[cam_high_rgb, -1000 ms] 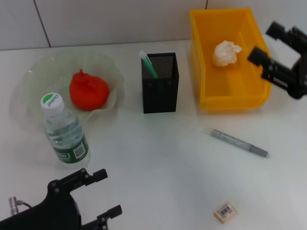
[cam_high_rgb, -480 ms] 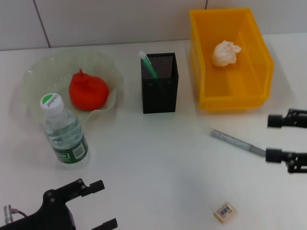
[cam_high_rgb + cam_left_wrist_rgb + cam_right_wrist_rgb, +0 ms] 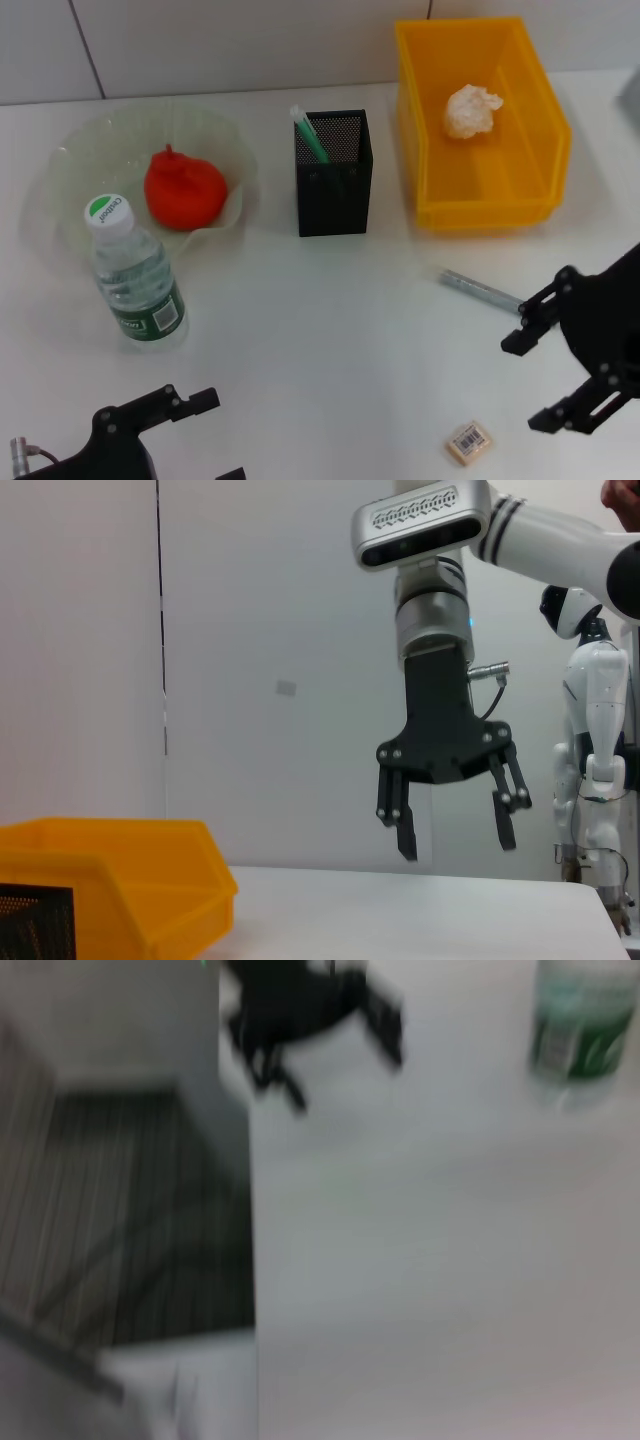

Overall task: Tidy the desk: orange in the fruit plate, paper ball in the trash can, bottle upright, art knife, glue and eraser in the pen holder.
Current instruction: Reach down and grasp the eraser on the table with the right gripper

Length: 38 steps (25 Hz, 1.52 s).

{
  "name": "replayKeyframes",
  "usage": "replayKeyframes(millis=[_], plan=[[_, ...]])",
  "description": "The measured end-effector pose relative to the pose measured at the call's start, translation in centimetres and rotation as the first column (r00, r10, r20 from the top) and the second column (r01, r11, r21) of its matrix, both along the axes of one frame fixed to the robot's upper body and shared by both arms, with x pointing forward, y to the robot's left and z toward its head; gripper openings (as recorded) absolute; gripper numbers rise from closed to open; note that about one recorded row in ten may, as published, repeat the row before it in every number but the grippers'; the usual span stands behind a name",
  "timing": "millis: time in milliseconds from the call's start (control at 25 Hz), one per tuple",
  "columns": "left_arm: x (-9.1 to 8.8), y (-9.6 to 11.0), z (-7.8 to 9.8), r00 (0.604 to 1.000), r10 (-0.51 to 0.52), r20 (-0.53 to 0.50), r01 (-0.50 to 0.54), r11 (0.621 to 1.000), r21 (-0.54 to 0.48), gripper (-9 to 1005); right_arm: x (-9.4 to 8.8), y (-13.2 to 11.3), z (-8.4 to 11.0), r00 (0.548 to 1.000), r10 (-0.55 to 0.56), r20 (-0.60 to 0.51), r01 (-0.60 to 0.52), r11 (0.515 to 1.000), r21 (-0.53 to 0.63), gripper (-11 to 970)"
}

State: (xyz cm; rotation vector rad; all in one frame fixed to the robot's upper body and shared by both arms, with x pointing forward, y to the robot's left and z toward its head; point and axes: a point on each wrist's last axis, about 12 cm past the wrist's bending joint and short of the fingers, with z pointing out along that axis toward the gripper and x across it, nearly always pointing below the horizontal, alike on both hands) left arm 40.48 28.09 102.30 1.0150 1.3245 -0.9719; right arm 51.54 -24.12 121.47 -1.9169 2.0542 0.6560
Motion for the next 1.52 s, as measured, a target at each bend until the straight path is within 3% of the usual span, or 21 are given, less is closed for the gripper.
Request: replayKeyframes(millis=[160, 600, 840, 1520], plan=[[-0.1, -0.3, -0.2, 1.0, 0.006, -0.006, -0.006, 1.0, -0.002, 689, 0.7, 4.0, -0.2, 0.986, 0.168, -0.012, -0.168, 0.97, -0.175, 748], [0.1, -0.5, -0.3, 0.999, 0.046, -0.009, -0.046, 0.999, -0.015, 689, 0.2, 7.8, -2.5, 0.925, 0.378, 0.016, -0.341, 0.851, -0.4, 679], [0.3, -0.8, -0.4, 0.999, 0.05, -0.013, -0.05, 0.999, -0.009, 689, 0.5, 8.8, -3.1, 0.917, 0.397, 0.041, -0.348, 0.845, -0.406, 614], [0.5, -0.8, -0.6, 0.997, 0.07, -0.026, -0.071, 0.998, -0.003, 689, -1.1, 10.7, -5.4, 0.862, 0.505, 0.042, -0.438, 0.783, -0.441, 641]])
